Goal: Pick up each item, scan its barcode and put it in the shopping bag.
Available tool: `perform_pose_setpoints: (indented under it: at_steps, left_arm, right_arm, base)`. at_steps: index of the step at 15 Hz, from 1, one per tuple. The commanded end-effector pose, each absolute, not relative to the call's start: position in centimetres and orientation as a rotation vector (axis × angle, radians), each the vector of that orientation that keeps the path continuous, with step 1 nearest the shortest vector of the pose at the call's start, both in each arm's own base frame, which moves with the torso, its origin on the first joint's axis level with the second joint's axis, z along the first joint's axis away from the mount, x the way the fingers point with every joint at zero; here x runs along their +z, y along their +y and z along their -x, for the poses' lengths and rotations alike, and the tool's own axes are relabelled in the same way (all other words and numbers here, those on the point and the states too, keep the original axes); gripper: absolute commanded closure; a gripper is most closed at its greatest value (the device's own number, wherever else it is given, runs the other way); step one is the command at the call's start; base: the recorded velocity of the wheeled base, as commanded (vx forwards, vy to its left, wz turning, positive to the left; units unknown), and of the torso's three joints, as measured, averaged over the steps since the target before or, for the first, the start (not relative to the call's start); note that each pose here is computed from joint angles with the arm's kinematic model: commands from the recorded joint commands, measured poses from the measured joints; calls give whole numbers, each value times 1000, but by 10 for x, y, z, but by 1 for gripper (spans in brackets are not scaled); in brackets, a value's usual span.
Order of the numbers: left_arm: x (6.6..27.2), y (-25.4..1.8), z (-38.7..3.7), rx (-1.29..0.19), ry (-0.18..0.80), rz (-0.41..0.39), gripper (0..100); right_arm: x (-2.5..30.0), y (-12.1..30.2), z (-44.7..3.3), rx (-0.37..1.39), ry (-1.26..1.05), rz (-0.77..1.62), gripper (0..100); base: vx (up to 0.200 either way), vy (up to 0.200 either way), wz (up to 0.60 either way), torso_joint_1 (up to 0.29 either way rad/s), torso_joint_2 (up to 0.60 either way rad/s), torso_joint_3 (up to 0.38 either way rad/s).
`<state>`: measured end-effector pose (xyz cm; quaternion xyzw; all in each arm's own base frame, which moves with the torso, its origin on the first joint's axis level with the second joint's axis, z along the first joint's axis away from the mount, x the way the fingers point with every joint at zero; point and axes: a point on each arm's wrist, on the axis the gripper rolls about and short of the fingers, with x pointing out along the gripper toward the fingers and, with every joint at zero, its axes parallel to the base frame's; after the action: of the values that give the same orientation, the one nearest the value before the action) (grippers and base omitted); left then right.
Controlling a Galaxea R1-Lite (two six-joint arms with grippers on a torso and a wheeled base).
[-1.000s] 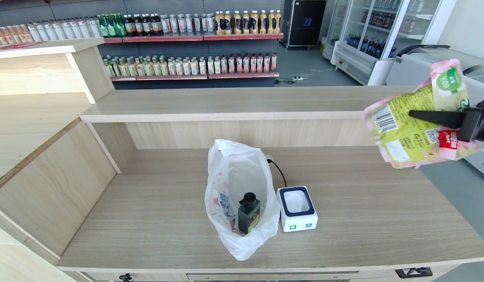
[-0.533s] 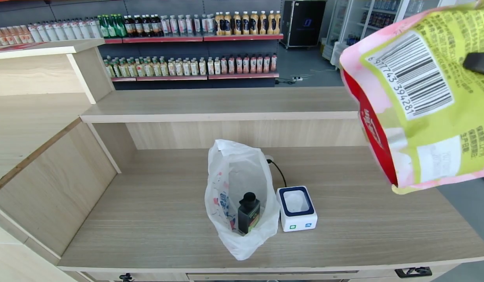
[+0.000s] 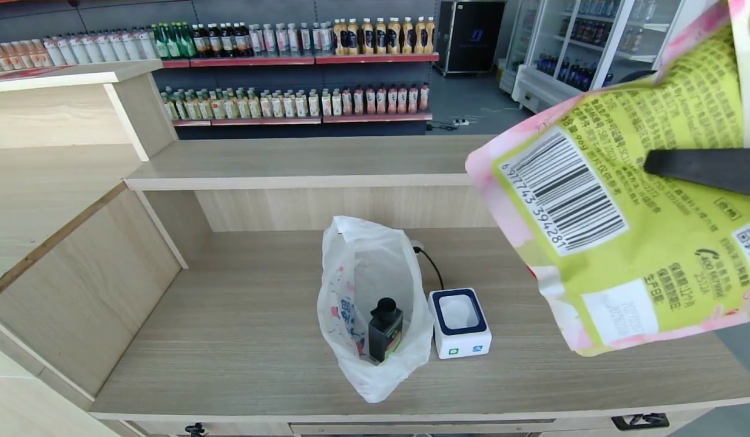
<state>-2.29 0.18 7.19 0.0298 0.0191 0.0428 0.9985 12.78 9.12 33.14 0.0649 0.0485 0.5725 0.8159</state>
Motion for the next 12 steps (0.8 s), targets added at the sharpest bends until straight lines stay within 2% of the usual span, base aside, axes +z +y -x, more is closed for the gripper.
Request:
perform_pose_setpoints:
  at_steps: [1,5,12]
  left_arm:
    - [72,2,23,86,38,-60,0]
    - [72,2,23,86,38,-60,0]
    - [72,2,23,86,38,-60,0]
  right_arm:
    - [339,97,-127,1300,68,-110,100]
    - [338,113,-108,1475,47,-62,100]
    - [340,106,-97,1490,47,13,100]
  base:
    - [0,0,0,0,0,0]
    - [0,0,0,0,0,0]
    - [0,0,0,0,0,0]
